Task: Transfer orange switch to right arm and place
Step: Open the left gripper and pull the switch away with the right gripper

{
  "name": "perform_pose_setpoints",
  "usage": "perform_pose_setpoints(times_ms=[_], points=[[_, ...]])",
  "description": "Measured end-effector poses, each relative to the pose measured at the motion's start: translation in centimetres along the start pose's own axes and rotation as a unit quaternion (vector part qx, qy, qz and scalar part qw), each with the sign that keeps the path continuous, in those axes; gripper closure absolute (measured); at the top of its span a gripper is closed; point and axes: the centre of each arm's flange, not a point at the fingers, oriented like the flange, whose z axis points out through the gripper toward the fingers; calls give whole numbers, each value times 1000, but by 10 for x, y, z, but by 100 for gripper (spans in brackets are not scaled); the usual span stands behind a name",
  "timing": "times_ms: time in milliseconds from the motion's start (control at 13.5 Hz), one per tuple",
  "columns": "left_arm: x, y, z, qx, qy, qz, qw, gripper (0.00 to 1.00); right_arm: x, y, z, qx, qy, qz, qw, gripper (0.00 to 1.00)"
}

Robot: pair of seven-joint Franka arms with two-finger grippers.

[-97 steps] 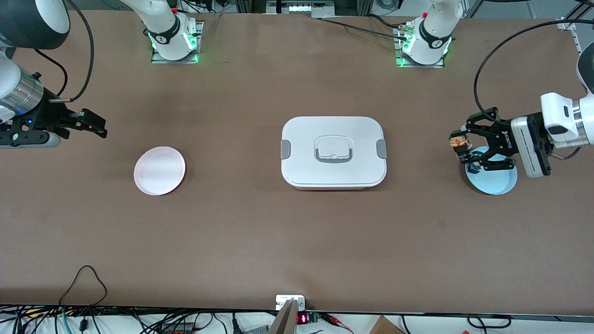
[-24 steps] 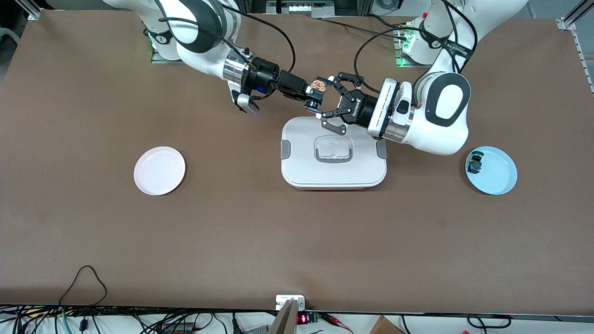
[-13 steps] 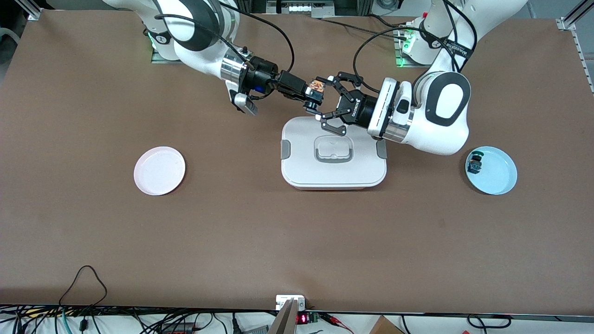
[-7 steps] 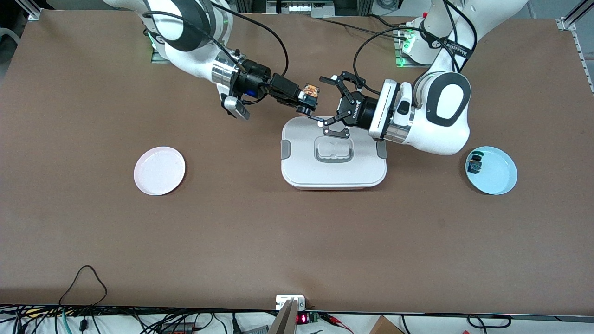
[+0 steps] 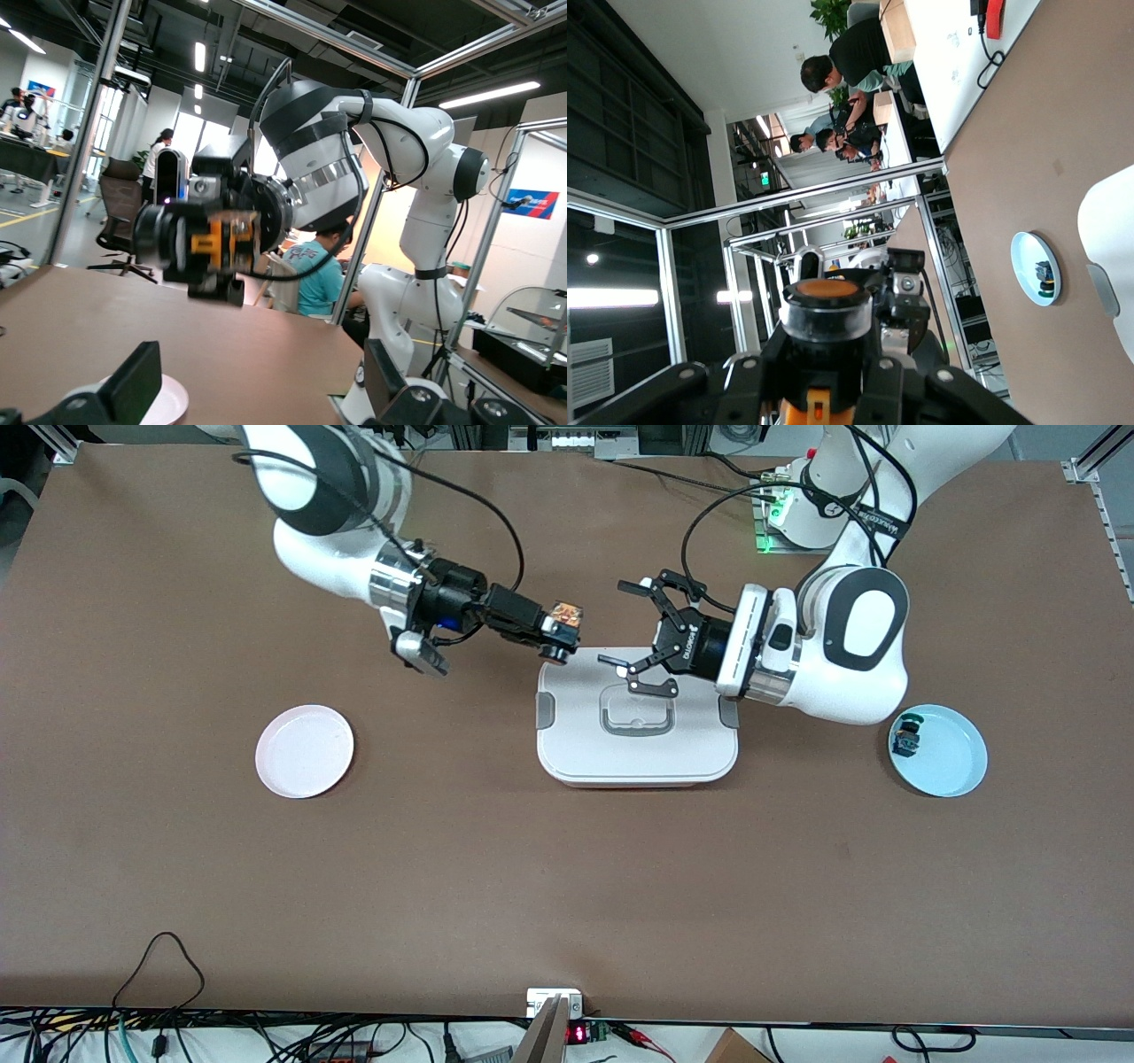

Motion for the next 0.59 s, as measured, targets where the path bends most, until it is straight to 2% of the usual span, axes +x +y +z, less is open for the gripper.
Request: perform_pose_setpoints(times_ms=[149, 371, 594], points=[[0, -5, -18, 16, 0, 16, 1000, 0, 30, -9, -25, -3, -32, -8, 999, 66], [-1, -8, -35, 29, 2, 19, 999, 0, 72, -15, -76, -26, -93, -29, 995, 66], [-11, -11, -62, 49, -8, 13, 999, 0, 96, -15, -123, -50, -136, -41, 989, 66]])
